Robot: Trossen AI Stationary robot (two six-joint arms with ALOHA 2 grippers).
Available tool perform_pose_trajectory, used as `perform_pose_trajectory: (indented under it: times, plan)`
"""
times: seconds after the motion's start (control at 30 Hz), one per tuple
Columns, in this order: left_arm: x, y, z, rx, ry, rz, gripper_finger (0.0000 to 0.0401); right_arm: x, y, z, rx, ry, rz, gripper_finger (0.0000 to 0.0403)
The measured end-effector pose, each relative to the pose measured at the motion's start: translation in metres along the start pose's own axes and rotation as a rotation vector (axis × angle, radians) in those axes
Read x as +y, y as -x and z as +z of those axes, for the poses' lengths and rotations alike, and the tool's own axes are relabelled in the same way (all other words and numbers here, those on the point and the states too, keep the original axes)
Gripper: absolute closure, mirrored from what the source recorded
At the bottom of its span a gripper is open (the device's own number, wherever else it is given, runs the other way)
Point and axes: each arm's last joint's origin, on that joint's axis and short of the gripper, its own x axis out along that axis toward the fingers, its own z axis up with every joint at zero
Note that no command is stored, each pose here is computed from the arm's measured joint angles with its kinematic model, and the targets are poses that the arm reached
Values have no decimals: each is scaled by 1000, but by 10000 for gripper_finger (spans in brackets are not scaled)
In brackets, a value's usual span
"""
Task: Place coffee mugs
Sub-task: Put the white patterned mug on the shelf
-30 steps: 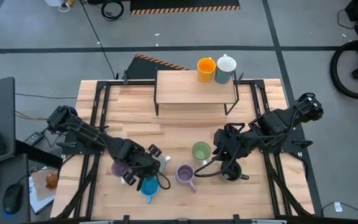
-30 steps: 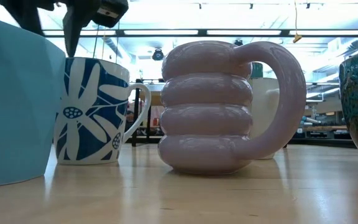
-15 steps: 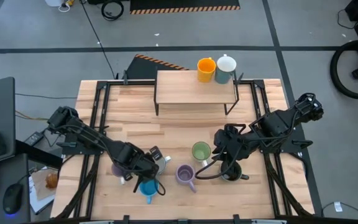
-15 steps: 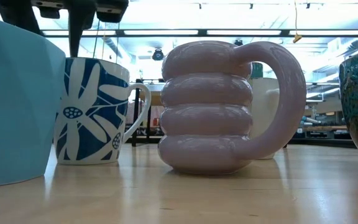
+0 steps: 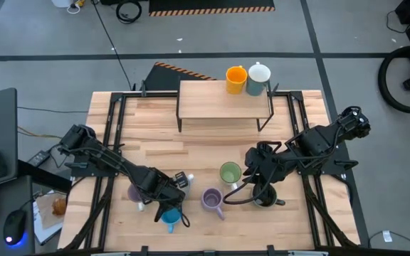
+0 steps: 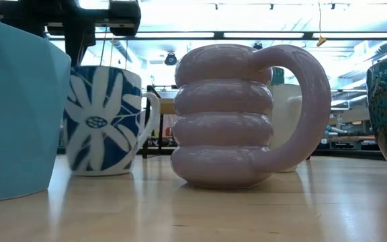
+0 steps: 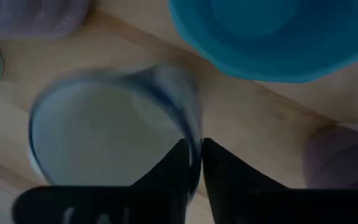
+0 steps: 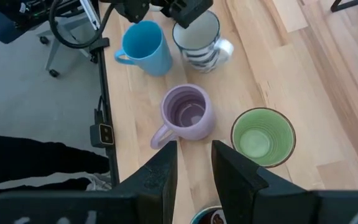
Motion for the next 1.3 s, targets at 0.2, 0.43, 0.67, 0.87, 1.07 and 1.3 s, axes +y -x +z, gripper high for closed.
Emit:
perform_pose_trajectory:
  times: [0.2, 0.43, 0.67, 0.87, 1.07, 1.3]
  plan:
    - [1, -1, -2, 6, 39, -2, 379, 0, 0, 0, 2, 8, 0, 298]
    - [29, 21, -10, -75, 324, -57, 379, -7, 10, -5, 34, 0, -19, 298]
    - [84, 71, -40, -205, 660, -76, 379, -17, 26, -9, 21, -11, -44, 298]
    - [122, 103, -80, -263, 817, 25, 379, -21, 33, -8, -27, -16, -72, 298]
    - [148, 118, -130, -250, 972, 138, 379, -22, 34, -8, -34, -15, -77, 298]
    - [168, 132, -166, -167, 927, 363, 379, -22, 34, -8, -43, -15, -87, 298]
